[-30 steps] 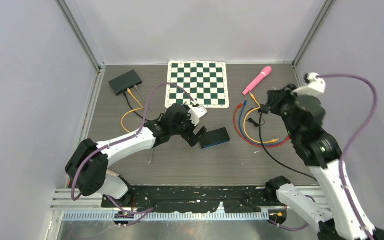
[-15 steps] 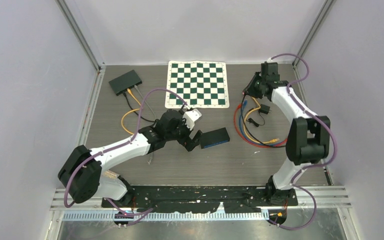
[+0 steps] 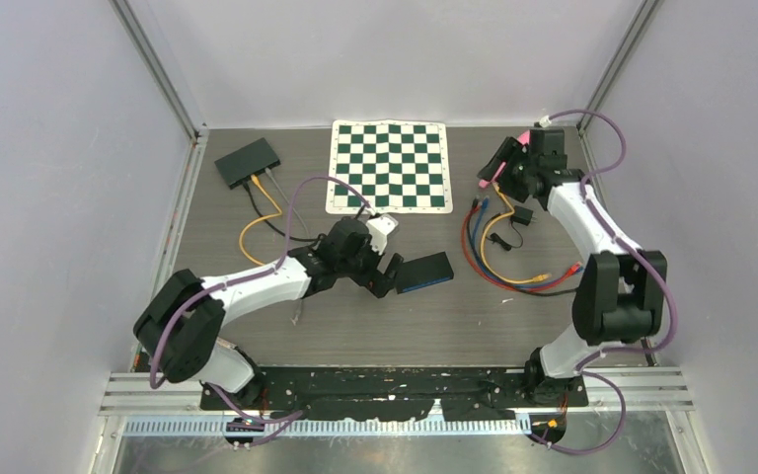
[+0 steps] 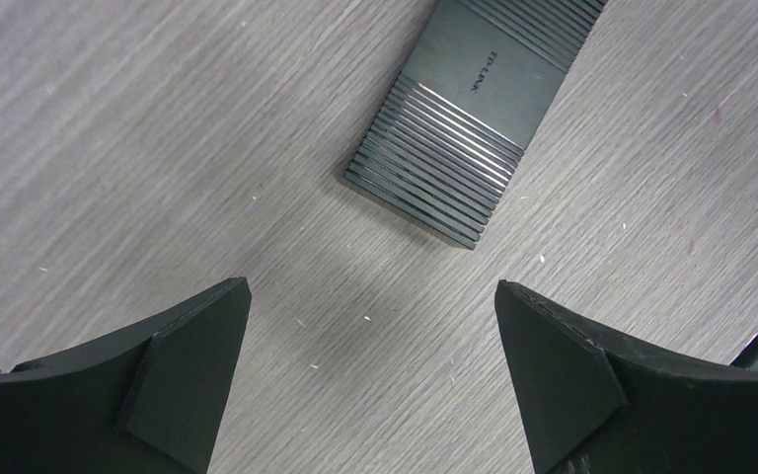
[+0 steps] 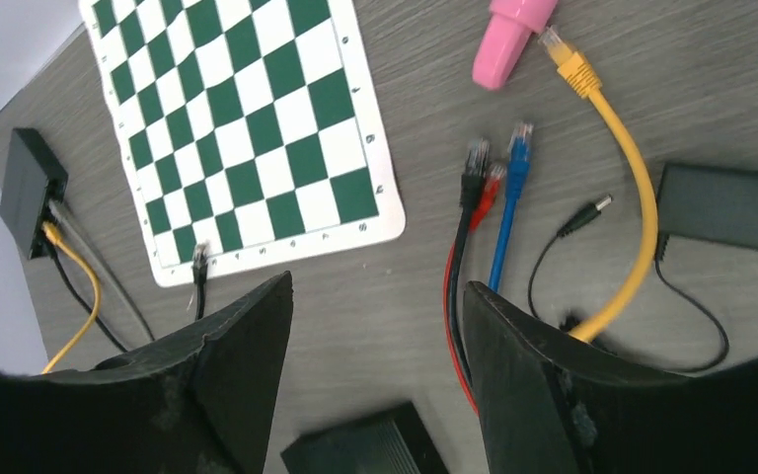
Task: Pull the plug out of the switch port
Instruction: Place the connector at the center of the board.
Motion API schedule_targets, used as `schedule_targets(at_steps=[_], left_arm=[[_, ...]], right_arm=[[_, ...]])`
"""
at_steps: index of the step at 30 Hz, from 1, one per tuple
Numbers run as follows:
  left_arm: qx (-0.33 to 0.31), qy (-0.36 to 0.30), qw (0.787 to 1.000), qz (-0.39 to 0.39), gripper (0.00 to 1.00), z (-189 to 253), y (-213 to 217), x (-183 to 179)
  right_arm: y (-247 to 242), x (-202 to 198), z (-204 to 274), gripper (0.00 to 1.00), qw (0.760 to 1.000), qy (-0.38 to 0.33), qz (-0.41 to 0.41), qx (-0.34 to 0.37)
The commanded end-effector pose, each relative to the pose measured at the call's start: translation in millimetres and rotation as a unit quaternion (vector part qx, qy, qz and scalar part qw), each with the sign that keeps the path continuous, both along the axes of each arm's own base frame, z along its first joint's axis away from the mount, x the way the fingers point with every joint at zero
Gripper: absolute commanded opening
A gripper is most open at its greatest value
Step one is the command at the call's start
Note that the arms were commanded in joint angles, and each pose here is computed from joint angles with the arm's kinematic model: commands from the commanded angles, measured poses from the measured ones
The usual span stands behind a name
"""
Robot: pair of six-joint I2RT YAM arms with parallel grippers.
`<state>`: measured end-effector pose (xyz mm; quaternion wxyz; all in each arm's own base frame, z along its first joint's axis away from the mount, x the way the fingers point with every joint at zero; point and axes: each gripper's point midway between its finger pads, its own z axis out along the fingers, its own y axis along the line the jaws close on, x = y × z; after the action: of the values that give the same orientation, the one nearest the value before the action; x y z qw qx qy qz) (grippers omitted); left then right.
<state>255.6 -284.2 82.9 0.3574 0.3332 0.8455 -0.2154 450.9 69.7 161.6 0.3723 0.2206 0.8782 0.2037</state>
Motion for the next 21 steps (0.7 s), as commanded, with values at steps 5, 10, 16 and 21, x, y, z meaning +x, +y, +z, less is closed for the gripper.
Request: schedule_targets(at_steps=[5, 10, 16, 21], left_arm=[[-0.046, 0.029, 0.997, 0.052, 0.99, 3, -18, 14], [-0.065, 0.078, 0.994, 0.029, 0.79, 3, -38, 10], [-0.082, 0.114, 0.989, 0.046, 0.78, -4, -44, 6], [-0.077, 0.143, 0.985, 0.051, 0.73, -17, -46, 2]], right_arm=[[44, -59, 36, 0.69, 0.991, -0.064, 0.115, -0.015], [90, -89, -17, 0.63, 0.983, 0.008, 0.184, -0.020], [115, -113, -69, 0.58, 0.970, 0.081, 0.224, -0.056], [107, -123, -93, 0.58, 0.969, 0.103, 0.212, -0.072]])
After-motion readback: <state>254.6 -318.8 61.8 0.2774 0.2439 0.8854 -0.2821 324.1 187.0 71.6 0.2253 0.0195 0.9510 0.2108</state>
